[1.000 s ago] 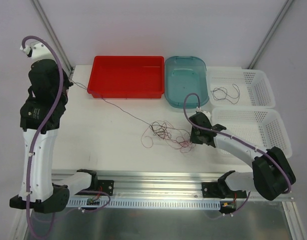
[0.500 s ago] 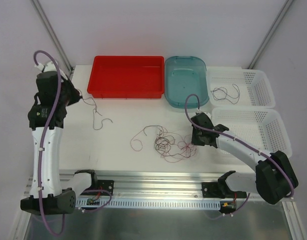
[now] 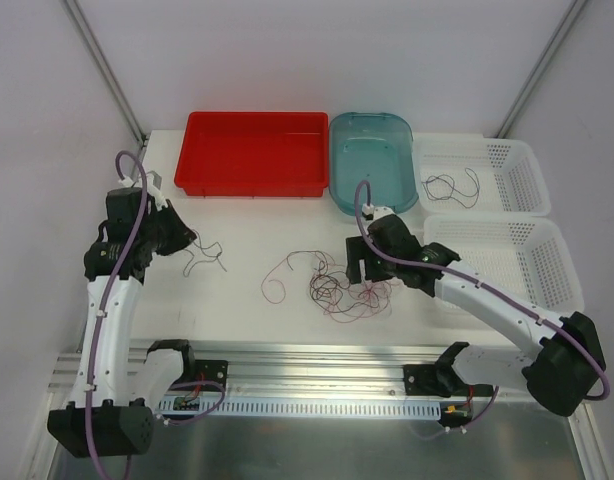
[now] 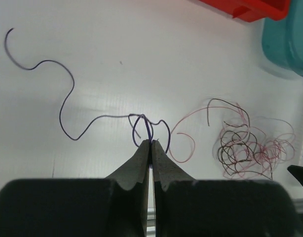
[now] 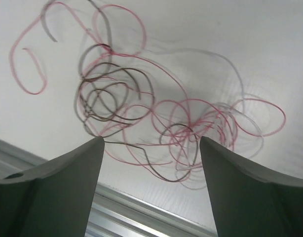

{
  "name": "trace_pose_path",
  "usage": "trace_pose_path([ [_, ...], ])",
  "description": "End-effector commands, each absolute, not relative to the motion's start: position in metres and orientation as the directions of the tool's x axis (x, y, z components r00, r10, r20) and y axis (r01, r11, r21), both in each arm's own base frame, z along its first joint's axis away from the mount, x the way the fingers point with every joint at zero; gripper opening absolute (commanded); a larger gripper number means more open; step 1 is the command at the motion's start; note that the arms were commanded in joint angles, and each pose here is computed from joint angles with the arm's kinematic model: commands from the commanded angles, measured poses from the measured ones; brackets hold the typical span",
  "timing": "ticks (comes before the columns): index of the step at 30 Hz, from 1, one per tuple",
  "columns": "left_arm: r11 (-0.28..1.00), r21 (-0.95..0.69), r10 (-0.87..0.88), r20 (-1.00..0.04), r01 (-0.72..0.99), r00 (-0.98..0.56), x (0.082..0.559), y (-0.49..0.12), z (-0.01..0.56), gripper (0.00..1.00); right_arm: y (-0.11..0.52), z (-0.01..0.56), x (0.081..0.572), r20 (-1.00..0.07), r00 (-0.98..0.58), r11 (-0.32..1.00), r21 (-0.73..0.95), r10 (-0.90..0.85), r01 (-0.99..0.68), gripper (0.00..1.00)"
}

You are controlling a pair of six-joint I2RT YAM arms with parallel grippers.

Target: Untangle the cables

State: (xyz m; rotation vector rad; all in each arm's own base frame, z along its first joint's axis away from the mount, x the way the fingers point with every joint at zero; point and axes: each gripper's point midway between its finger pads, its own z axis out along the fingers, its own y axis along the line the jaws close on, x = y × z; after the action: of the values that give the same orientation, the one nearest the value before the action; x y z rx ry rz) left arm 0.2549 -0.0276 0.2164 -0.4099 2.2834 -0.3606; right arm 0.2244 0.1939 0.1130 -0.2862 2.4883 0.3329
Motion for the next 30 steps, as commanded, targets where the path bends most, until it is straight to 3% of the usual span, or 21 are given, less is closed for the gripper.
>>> trace_pose_path([
  [1, 0.878, -0.477, -0.346, -0.688, 0.039, -0.638, 0.253, -0.065, 0.251, 0.00, 0.232, 0.163, 0.226, -0.698, -0.701, 0.860, 0.259, -0.148, -0.439, 0.83],
  [6, 0.827, -0.514, -0.236, -0.685, 0.228, -0.689, 0.238, -0.114, 0.261, 0.00, 0.302, 0.217, 0.203, -0.792, -0.593, 0.628, 0.389, -0.146, -0.675, 0.86],
  [15, 0.758, -0.565, -0.202, -0.679, 0.326, -0.706, 0.225, -0.156, 0.283, 0.00, 0.377, 0.253, 0.178, -0.880, -0.427, 0.394, 0.324, -0.209, -0.860, 0.95],
  [23, 0.715, -0.599, -0.217, -0.681, 0.362, -0.700, 0.216, -0.169, 0.302, 0.00, 0.421, 0.247, 0.171, -0.901, -0.388, 0.310, 0.319, -0.195, -0.896, 0.93],
  [30, 0.693, -0.614, -0.223, -0.680, 0.378, -0.698, 0.209, -0.173, 0.308, 0.00, 0.436, 0.228, 0.191, -0.905, -0.383, 0.373, 0.295, -0.186, -0.879, 0.88],
])
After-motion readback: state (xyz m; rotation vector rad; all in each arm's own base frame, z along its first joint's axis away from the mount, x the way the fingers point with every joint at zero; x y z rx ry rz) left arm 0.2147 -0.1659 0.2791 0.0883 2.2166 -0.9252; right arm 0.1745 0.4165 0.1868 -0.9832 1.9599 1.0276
